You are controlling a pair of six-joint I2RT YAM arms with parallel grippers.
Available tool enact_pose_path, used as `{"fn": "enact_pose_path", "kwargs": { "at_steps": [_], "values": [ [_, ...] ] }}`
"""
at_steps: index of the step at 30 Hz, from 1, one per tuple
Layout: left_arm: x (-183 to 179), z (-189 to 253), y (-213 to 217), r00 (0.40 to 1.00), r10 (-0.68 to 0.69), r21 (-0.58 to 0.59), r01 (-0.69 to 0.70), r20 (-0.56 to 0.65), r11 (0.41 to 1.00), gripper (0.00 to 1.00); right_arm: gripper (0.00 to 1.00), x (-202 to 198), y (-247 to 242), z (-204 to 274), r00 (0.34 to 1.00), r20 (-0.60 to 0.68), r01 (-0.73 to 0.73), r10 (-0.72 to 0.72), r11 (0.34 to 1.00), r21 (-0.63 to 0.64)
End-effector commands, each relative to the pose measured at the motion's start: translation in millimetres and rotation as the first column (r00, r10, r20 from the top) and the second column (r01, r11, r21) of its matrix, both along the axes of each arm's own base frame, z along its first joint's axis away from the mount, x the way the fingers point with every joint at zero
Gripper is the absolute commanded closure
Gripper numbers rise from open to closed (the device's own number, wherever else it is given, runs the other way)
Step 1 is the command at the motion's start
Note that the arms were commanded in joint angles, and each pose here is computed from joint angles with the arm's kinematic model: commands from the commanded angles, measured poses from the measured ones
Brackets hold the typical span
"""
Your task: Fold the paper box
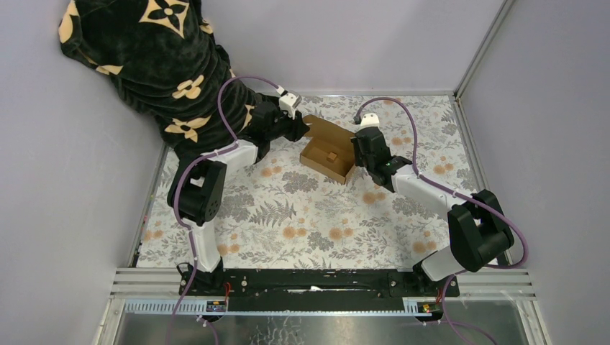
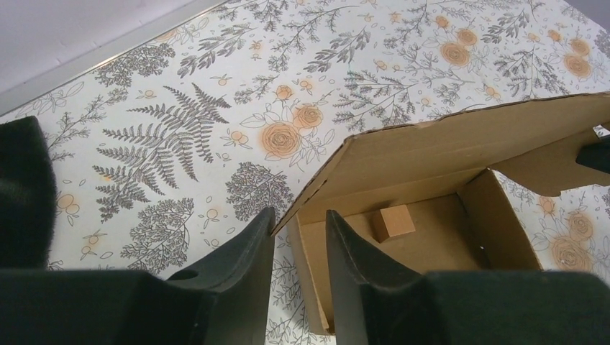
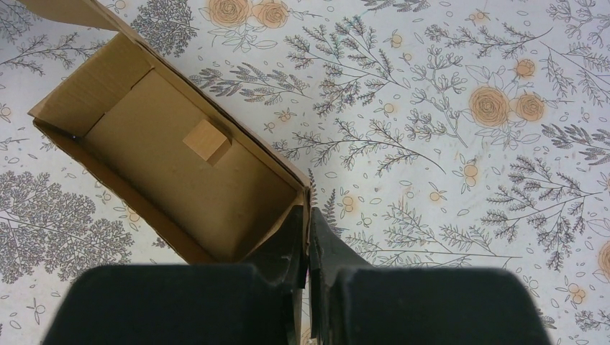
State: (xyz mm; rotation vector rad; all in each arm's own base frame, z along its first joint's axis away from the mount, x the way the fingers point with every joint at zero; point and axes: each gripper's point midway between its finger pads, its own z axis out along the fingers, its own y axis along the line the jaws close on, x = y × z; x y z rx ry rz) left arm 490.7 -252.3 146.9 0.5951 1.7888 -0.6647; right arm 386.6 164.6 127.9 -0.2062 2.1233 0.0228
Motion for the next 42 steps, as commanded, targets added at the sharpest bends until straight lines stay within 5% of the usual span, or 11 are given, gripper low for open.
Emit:
{"fn": "enact_pose_path", "kwargs": {
  "at_steps": [1,17,42],
  "values": [
    [9,7,0,0.999,-0.008,0.0,0.008,0.035,1.0,0.62,1.0,11,4,17,0.999,0.04,-0.004,0.003,1.0,0.019],
    [14,-2,8,0.999,0.049,0.03,-0.05,0.017,0.998,0.76,1.0,12,5,20,0.999,0.043,-0.009,0.008,1.0,0.024],
    [-25,-3,0,0.992,0.126,0.09,-0.125,-0.003,0.988,0.8,1.0,22,7,25,0.998,0.028,0.049,-0.05,0.998,0.05]
  ]
}}
